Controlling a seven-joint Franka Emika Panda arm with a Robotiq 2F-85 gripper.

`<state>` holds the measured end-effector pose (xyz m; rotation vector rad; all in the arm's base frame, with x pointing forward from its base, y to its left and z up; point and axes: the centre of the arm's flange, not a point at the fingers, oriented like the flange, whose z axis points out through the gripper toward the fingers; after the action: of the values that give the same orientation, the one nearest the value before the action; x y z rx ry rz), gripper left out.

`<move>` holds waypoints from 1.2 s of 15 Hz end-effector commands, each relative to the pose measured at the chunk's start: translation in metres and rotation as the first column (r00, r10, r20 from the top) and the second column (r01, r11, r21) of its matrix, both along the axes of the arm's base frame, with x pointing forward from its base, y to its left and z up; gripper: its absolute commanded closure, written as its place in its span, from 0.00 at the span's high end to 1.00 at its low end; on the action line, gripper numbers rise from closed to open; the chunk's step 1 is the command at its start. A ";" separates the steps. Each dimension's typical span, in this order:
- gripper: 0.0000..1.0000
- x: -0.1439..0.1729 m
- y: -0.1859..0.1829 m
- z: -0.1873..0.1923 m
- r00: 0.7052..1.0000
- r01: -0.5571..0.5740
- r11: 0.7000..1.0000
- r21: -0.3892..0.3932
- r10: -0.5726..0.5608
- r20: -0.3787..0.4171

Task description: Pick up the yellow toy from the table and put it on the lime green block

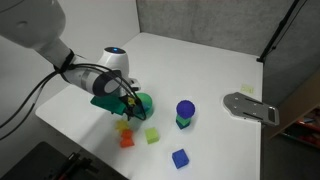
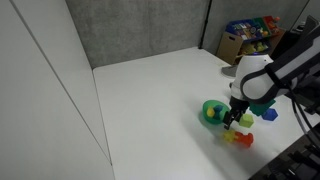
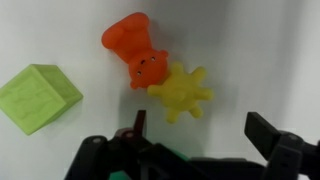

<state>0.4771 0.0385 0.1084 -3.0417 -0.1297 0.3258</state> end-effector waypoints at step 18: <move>0.75 -0.005 0.004 -0.057 0.996 0.017 1.000 -0.001 -0.017 -0.088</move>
<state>0.4663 0.0421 0.0523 -3.0117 -0.1064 0.4436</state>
